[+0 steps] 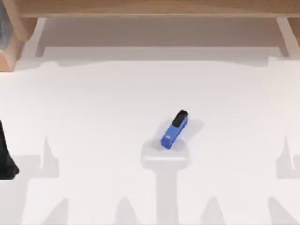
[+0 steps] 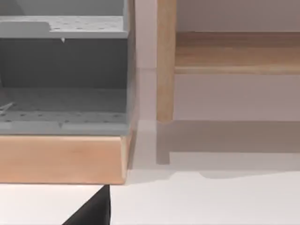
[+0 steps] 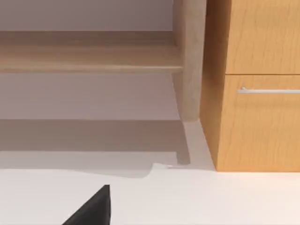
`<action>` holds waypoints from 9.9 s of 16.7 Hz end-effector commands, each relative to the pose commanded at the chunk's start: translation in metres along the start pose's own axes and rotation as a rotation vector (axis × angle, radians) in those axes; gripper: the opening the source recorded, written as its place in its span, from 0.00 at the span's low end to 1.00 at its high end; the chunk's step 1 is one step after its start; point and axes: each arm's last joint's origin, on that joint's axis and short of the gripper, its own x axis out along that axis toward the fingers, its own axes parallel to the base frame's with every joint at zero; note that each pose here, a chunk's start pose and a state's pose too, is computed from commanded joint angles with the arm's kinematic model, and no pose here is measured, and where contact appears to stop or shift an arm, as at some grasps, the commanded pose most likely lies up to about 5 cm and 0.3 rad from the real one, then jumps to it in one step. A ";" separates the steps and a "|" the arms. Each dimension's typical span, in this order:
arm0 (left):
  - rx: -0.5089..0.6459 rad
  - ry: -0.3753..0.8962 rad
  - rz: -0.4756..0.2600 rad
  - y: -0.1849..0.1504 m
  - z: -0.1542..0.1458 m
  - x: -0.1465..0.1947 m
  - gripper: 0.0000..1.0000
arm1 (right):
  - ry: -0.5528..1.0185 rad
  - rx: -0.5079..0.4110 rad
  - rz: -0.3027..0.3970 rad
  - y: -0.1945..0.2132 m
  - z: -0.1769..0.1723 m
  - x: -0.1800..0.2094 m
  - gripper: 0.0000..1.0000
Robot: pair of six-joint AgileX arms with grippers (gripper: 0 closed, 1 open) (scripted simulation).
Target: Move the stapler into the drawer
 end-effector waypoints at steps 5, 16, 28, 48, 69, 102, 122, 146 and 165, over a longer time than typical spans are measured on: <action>0.000 0.000 0.000 0.000 0.000 0.000 1.00 | -0.022 -0.054 -0.005 -0.001 0.013 0.002 1.00; 0.000 0.000 0.000 0.000 0.000 0.000 1.00 | 0.009 -0.729 -0.036 -0.045 0.093 0.124 1.00; 0.000 0.000 0.000 0.000 0.000 0.000 1.00 | 0.028 -1.460 0.004 -0.161 -0.039 0.286 1.00; 0.000 0.000 0.000 0.000 0.000 0.000 1.00 | 0.008 -1.571 -0.008 -0.179 -0.071 0.323 1.00; 0.000 0.000 0.000 0.000 0.000 0.000 1.00 | 0.008 -1.571 -0.008 -0.179 -0.071 0.323 0.00; 0.000 0.000 0.000 0.000 0.000 0.000 1.00 | 0.013 -1.565 -0.004 -0.178 -0.073 0.198 0.00; 0.000 0.000 0.000 0.000 0.000 0.000 1.00 | 0.013 -1.564 -0.003 -0.177 -0.073 0.135 0.53; 0.000 0.000 0.000 0.000 0.000 0.000 1.00 | 0.011 -1.563 0.002 -0.176 -0.074 0.117 1.00; 0.000 0.000 0.000 0.000 0.000 0.000 1.00 | 0.250 -0.161 0.916 0.086 -0.082 0.203 1.00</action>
